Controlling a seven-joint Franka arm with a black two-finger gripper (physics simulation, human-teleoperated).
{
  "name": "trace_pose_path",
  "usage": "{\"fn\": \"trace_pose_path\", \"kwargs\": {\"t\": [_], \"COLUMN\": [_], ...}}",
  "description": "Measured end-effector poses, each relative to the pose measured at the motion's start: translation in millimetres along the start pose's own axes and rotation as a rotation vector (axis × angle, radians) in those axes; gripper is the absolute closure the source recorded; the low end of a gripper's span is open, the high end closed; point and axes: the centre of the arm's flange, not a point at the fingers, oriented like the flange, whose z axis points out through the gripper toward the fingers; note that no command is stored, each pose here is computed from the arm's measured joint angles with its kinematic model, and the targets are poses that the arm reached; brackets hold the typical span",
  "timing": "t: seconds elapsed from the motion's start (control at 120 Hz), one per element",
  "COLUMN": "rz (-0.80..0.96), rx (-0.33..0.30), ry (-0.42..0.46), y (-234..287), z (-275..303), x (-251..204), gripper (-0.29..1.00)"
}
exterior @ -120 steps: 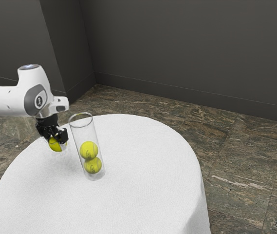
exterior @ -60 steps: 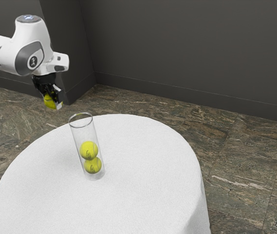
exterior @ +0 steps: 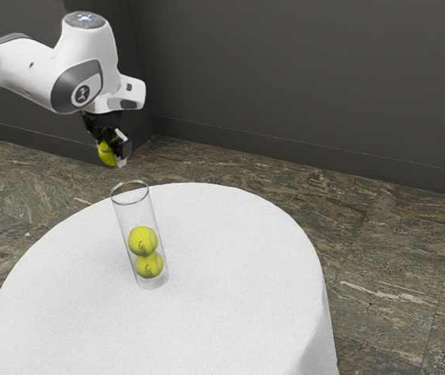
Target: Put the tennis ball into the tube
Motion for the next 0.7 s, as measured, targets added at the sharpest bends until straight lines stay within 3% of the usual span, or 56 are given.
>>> {"fn": "trace_pose_path", "kwargs": {"t": [0.475, 0.7], "rz": [-0.05, -0.054], "rx": [-0.031, -0.005], "ry": [-0.095, -0.125], "y": [46, 72], "z": [-14, -32], "x": [-2, -4], "gripper": [0.36, 0.37]}}
